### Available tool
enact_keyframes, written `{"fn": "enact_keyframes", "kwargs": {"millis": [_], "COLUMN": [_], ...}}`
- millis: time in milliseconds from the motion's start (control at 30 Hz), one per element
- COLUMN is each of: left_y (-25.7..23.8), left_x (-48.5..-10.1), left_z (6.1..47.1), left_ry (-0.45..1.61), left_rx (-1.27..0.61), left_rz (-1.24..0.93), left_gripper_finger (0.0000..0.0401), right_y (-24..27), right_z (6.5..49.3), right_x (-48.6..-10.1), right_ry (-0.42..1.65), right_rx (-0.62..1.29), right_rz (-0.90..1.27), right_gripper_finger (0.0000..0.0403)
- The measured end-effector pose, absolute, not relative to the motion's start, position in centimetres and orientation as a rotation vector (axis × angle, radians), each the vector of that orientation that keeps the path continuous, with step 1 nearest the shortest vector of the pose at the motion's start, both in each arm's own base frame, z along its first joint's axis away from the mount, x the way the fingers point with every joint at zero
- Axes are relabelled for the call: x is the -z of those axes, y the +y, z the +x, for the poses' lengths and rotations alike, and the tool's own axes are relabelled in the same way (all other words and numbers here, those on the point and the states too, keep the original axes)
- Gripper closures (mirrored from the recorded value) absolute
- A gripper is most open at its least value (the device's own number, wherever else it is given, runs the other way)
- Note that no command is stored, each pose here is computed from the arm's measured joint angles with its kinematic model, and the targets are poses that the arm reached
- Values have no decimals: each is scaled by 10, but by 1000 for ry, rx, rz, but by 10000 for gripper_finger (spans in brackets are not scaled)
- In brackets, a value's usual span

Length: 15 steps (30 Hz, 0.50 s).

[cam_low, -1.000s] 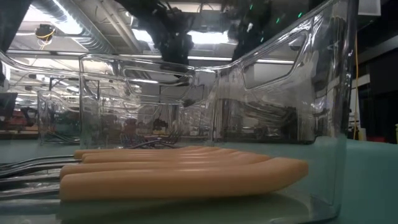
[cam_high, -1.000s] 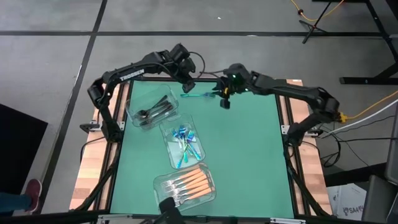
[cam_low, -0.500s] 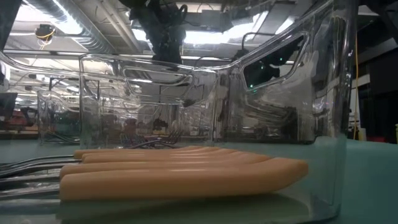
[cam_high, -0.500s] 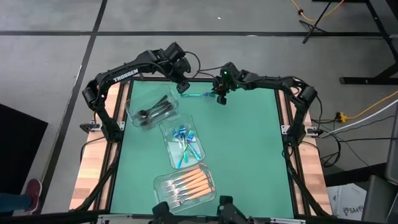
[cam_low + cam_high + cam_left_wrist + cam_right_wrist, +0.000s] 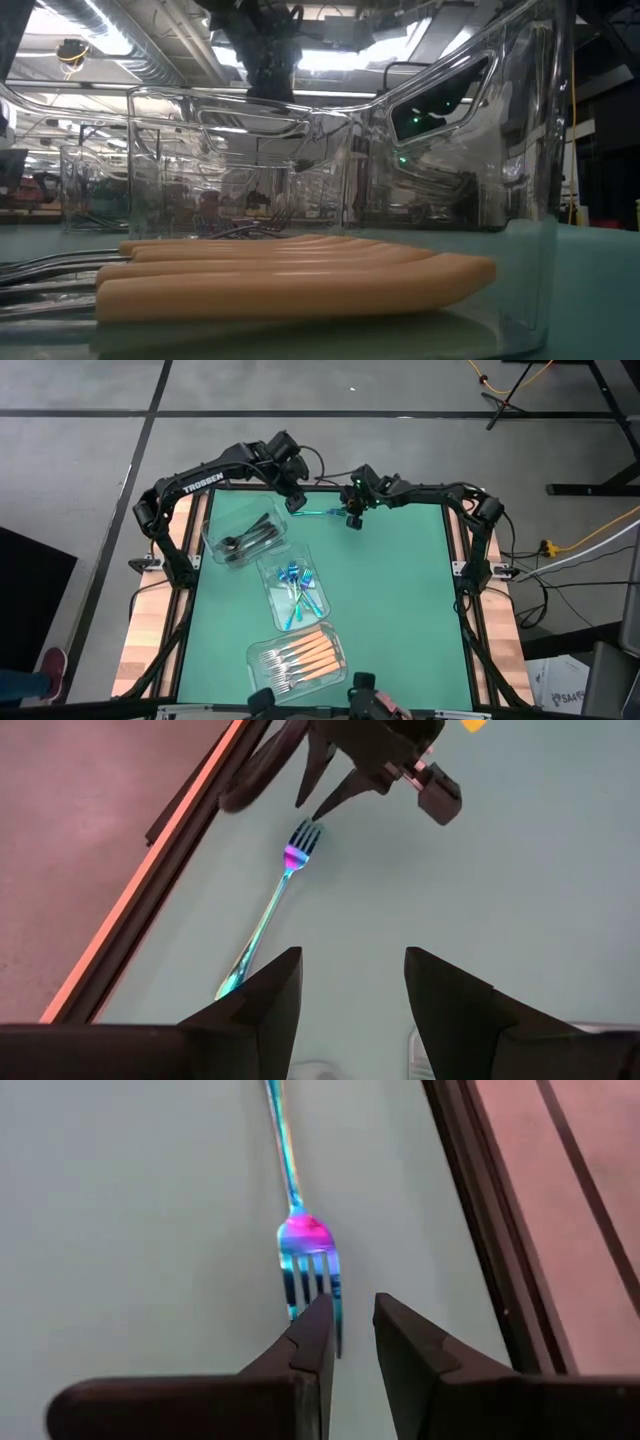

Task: Sort silverware by color (type)
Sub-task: Put the blue fork into the center transparent bin

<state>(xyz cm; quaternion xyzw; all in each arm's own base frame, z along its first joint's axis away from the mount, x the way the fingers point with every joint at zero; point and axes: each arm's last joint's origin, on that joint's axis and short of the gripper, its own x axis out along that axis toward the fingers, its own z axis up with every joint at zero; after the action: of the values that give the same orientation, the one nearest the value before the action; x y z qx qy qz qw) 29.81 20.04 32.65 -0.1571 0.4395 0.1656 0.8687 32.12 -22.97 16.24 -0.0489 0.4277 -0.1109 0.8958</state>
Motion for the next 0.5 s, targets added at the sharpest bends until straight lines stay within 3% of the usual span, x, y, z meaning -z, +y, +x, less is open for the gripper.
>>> {"fn": "enact_keyframes", "kwargs": {"millis": [133, 500], "left_y": [198, 192], "left_x": [-327, -326], "left_z": [300, 304], "left_ry": [921, 923], "left_rx": [-338, -320], "left_rz": [-325, -316], "left_gripper_finger": [229, 229], "right_y": [-229, -231], "right_z": [321, 323], "right_x": [-162, -165], "right_ry": [880, 848], "right_rx": [215, 225], "right_rz": [-95, -109], "right_gripper_finger": [326, 212]}}
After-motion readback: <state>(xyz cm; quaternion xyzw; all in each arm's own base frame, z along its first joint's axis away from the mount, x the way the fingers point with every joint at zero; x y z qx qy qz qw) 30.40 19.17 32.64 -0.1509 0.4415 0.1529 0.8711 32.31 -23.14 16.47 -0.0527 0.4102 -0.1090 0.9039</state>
